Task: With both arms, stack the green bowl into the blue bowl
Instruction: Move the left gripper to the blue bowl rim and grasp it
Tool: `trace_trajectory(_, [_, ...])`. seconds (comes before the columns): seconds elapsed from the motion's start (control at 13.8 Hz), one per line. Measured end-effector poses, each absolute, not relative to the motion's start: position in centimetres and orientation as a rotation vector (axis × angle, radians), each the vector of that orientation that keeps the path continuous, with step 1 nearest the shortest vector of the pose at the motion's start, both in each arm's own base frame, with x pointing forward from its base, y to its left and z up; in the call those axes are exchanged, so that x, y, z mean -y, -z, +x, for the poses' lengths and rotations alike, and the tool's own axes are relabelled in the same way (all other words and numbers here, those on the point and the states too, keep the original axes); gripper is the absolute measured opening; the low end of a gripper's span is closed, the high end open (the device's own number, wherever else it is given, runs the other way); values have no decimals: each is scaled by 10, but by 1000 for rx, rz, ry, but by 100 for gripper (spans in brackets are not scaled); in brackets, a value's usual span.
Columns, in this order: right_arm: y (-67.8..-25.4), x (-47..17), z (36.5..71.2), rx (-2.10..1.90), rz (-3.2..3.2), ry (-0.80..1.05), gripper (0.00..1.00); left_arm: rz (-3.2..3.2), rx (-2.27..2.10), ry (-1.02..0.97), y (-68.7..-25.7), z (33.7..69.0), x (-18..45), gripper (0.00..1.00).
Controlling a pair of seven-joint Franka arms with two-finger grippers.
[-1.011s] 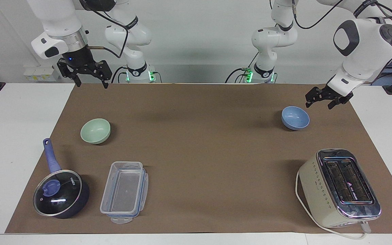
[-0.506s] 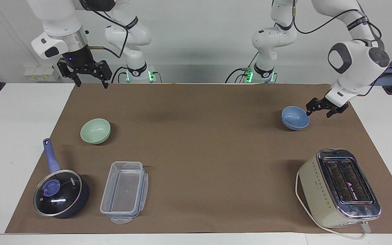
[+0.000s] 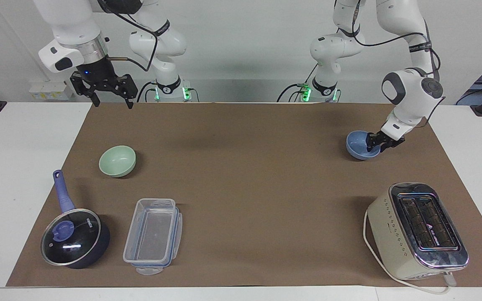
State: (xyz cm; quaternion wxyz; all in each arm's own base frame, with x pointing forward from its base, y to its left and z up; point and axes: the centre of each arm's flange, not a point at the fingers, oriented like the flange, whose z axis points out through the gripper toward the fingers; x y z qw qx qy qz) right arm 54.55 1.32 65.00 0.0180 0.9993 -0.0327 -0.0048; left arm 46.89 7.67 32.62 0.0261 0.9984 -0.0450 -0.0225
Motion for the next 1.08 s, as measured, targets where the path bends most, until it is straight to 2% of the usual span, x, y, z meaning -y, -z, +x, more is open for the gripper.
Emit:
trace_trajectory(0.14, [-650, -13, 545, 101, 3104, 15, 100, 3086, 137, 67, -327, 469, -77, 15])
trace_trajectory(0.22, [-650, -13, 545, 101, 3104, 15, 100, 3085, 134, 56, -333, 470, -77, 8])
trace_trajectory(0.43, [-650, -13, 545, 101, 3104, 15, 100, 3076, 133, 87, -363, 477, -76, 5])
trace_trajectory(0.65, [-650, -13, 545, 101, 3104, 15, 100, 3079, 60, 95, -411, 496, -59, 5])
trace_trajectory(0.87, [-650, -13, 545, 101, 3104, 15, 100, 3088, -11, 62, -445, 512, -3, 5])
trace_trajectory(1.08, [-650, -13, 545, 101, 3104, 15, 100, 3092, -78, 51, -453, 513, 63, 5])
